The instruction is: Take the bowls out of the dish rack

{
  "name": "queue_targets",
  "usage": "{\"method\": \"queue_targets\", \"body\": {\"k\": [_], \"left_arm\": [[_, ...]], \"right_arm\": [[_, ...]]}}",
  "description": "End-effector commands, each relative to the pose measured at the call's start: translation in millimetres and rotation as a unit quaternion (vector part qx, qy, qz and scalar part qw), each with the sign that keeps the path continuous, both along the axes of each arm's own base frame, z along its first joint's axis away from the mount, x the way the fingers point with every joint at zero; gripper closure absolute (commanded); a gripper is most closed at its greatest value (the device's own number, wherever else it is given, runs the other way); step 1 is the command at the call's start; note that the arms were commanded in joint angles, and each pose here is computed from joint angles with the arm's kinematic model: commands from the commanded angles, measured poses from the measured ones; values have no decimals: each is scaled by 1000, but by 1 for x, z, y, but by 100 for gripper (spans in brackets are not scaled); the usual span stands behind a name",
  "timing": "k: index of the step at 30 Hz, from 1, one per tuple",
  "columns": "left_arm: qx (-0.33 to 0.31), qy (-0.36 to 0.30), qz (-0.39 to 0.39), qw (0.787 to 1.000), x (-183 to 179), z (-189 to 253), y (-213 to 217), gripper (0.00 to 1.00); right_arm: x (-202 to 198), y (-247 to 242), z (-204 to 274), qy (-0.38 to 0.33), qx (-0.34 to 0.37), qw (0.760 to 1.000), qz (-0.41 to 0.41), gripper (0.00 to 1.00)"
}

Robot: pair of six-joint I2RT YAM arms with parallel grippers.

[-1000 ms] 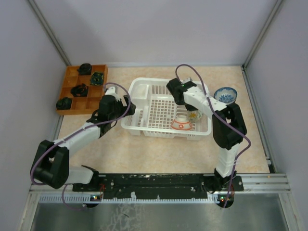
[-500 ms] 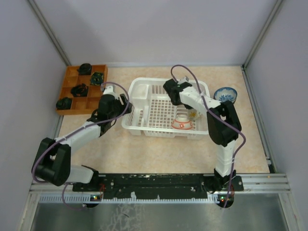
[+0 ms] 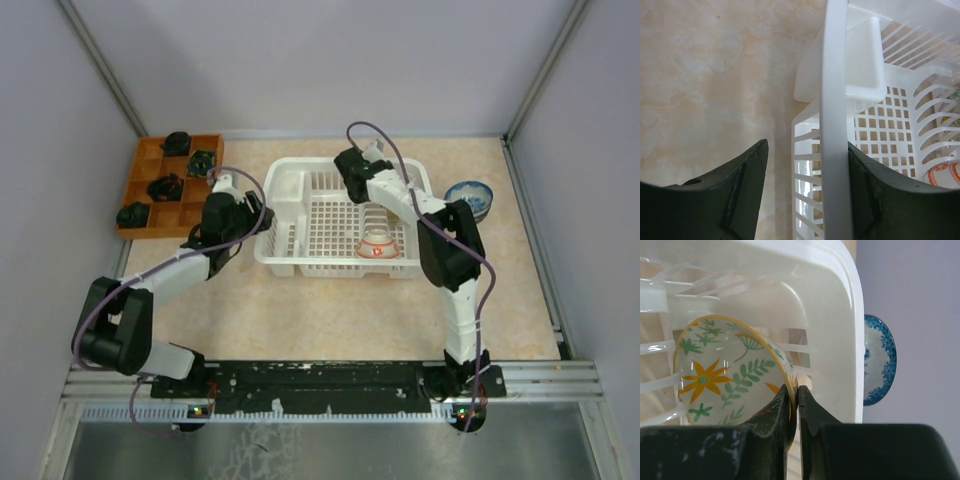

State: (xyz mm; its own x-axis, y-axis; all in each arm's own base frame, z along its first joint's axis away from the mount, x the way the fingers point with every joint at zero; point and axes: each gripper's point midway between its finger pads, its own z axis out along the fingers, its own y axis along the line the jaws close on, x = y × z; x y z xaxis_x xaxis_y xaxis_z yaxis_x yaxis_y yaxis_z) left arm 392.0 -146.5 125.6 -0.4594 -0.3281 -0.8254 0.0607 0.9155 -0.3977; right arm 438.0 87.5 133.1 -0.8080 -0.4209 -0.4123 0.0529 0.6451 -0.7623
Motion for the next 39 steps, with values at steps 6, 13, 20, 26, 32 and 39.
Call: {"method": "queue_targets", "body": {"k": [6,13,20,26,32,39], "left_arm": [[37,94,43,994,2,-59,41,36],[32,89,56,994,27,-52,55,37],[26,87,56,994,55,-53,58,37],[23,81,53,995,66,-46,57,30],[10,31,45,998,65,-8,54,17],[17,-24,53,998,64,40,61,10]], "right_arm": [[64,35,32,-107,59,992,19,100],[92,52,32,-113,63,991,35,100],[101,59,30,-116,106,986,45,100],[98,56,50,-141,158,976,52,100],[90,56,80,-168,193,965,60,100],[83,61,106,-187,240,950,73,100]]}}
